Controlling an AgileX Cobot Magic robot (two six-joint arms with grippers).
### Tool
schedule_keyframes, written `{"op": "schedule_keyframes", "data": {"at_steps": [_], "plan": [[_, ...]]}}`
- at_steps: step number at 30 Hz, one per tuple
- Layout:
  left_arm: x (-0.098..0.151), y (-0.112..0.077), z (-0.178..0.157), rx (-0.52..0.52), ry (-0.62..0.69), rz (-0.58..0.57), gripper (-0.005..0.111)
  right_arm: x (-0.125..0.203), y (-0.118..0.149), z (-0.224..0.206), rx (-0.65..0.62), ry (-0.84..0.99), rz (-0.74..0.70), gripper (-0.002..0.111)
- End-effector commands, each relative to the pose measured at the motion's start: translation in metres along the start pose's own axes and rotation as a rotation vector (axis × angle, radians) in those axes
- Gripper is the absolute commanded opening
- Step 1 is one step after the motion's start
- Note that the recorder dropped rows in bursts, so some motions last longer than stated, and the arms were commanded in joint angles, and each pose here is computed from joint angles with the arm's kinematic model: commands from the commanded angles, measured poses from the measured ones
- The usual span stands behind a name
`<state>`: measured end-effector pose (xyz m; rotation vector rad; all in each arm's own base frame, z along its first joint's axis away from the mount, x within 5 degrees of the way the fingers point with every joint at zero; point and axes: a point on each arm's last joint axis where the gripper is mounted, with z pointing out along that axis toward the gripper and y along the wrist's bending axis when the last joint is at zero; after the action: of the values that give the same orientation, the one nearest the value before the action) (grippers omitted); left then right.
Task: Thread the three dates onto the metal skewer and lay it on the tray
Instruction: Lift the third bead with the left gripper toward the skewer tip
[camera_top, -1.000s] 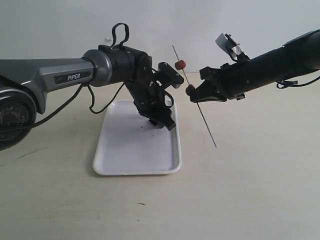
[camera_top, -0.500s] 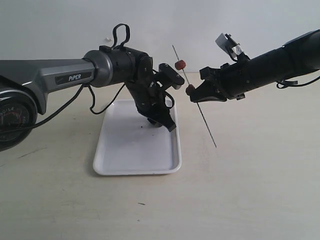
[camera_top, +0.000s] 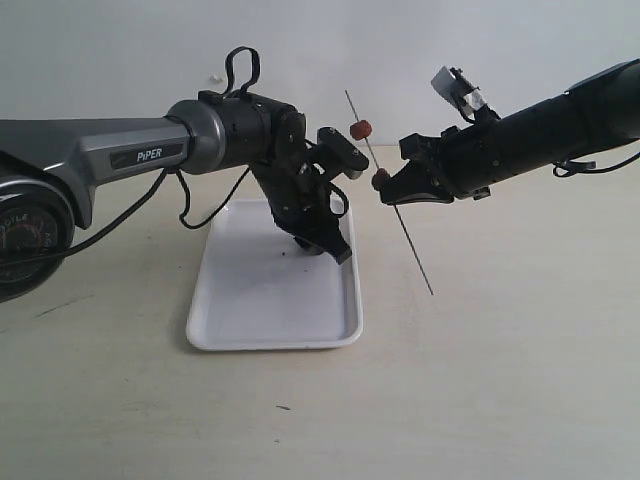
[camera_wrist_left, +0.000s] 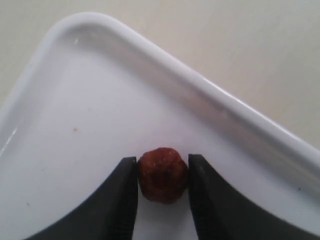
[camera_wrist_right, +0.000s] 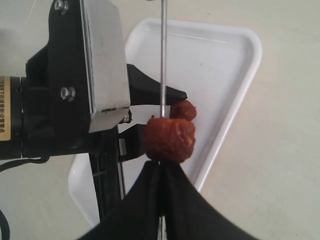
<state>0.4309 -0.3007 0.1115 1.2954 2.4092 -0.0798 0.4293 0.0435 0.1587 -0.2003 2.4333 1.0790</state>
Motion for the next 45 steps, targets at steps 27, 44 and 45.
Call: {"op": "schedule_keyframes", "data": {"at_steps": [27,44,45], "plan": [[0.005,0.048,-0.073,0.425,-0.183,-0.304,0.023,0.005,0.006,-0.002,-0.044,0.04,-0.021,0.0],[0.06,0.146,-0.112,0.715,-0.457,-0.614,0.023,0.068,0.011,0.006,-0.302,0.21,-0.169,0.0],[0.062,0.148,-0.113,0.712,-0.457,-0.622,0.023,0.071,0.01,0.007,-0.305,0.212,-0.18,0.0]]}}
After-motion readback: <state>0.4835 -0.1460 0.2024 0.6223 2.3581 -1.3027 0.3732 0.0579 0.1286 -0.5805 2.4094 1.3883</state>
